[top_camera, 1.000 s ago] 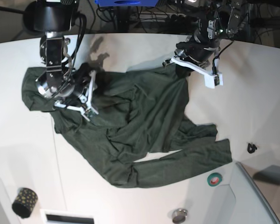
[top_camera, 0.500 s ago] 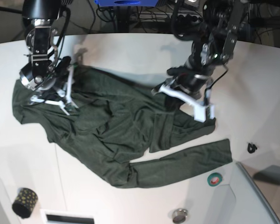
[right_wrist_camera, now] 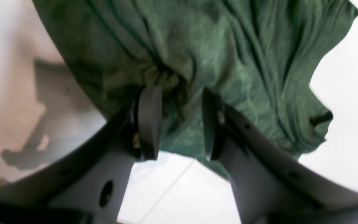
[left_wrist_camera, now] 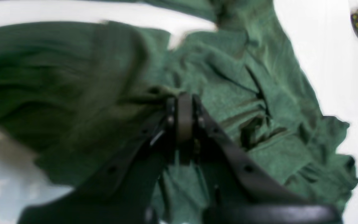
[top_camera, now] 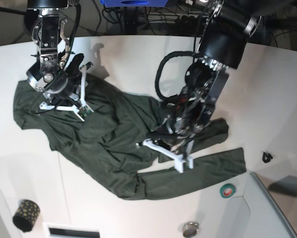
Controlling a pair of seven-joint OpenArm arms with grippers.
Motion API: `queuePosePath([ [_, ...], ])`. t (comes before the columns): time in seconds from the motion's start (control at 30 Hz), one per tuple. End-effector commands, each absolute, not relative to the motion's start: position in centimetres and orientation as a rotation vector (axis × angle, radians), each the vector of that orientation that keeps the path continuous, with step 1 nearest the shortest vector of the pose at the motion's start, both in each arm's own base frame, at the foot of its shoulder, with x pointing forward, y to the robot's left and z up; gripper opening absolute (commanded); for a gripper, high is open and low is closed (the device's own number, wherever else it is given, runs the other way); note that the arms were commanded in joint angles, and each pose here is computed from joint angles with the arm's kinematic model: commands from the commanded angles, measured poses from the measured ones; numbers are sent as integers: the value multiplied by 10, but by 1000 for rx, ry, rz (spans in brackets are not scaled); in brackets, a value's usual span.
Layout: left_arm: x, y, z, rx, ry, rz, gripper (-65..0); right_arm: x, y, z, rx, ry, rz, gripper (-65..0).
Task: Layout the t-shirt on the table in an organized manner, then fold the t-shirt properly
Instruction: 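Lower the left gripper onto the shirt middle and grasp a fold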
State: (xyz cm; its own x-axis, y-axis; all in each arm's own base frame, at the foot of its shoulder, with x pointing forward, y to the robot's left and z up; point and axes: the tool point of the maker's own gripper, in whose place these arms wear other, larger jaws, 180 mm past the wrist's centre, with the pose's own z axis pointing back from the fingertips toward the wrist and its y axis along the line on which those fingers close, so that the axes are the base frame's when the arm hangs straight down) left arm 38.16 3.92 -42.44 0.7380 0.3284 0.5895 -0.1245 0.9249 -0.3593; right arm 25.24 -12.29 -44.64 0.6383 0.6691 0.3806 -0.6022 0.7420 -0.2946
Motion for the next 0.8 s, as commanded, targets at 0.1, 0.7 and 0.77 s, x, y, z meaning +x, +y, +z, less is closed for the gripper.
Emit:
queuePosePath([
  [0.1, 414, 22, -410, -315, -728, 225, -650, 256, -122, -442, -147, -514, 730, -441],
  [0.7, 342, 39, -407, -367, -754, 236, -82, 254, -120, -443, -139, -514, 727, -441],
  [0.77, 334, 41, -415, -358, -736, 240, -166, 254, -120, -443, -139, -514, 727, -441],
])
